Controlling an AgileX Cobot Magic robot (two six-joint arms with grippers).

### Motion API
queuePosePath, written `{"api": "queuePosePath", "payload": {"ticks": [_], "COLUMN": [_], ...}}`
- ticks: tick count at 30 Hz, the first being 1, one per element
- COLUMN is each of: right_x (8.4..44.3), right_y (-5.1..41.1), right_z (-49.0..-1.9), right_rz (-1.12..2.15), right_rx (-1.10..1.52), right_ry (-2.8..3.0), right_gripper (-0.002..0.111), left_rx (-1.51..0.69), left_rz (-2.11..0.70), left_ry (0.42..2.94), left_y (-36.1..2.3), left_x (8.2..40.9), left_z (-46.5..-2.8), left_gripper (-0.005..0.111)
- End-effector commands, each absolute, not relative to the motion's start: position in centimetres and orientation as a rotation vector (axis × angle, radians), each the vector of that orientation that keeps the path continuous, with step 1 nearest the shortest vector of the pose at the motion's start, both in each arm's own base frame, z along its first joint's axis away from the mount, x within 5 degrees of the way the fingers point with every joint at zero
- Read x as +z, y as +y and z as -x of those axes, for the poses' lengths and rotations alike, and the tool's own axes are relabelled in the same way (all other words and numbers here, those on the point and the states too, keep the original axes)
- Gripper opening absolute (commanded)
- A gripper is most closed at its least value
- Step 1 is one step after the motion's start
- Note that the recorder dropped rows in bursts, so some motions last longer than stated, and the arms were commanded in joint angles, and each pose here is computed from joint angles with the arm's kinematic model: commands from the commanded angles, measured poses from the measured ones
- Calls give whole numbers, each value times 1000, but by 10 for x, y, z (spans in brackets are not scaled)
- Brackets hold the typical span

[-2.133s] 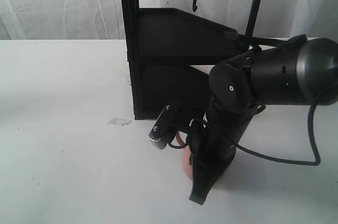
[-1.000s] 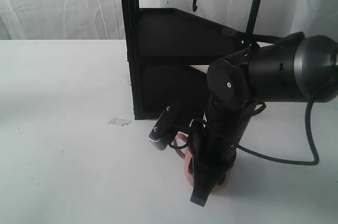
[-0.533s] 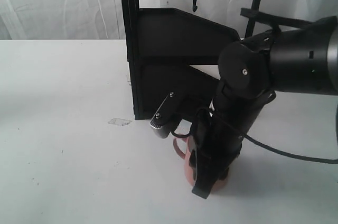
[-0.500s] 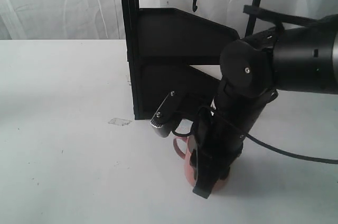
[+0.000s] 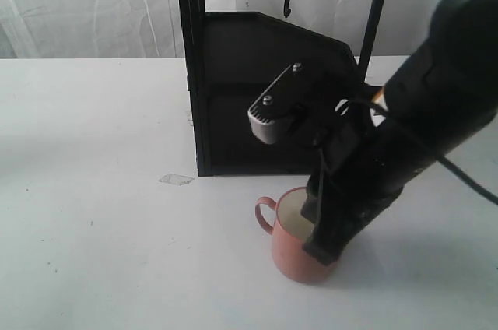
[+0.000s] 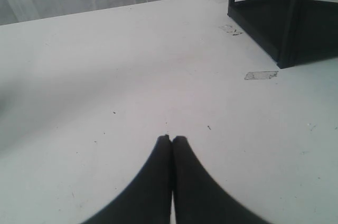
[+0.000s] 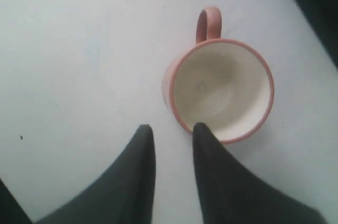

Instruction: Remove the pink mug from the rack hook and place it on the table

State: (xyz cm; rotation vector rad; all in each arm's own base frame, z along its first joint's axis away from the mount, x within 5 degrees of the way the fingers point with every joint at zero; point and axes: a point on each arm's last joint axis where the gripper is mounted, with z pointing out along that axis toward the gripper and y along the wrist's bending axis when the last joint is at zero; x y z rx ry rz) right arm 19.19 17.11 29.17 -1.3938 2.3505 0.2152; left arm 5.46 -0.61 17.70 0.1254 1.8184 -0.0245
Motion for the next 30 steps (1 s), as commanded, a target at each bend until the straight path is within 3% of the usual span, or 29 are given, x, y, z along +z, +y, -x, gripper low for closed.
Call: {"api": "queuePosePath", "payload": {"ticks": [1,6,11,30], "right_x": [311,331,338,235], "right_y": [152,122,104,52], "right_z": [-166,-118,-103,-76], "right_rz": [1291,1145,1031,609], "right_rx": [285,454,450,373], "right_ry": [2321,2206,2071,1758], "right_gripper": [2,0,0,0], "left_rx": [-24,-24,-24,-24], "left_rz": [-118,-118,-118,-118], "left_ry": [1823,1823,1823,1823], "left_y": [-6,-6,-6,-6], "left_x": [176,176,176,176], "left_z": [-54,-54,-54,-54], "left_gripper": [0,0,0,0]}}
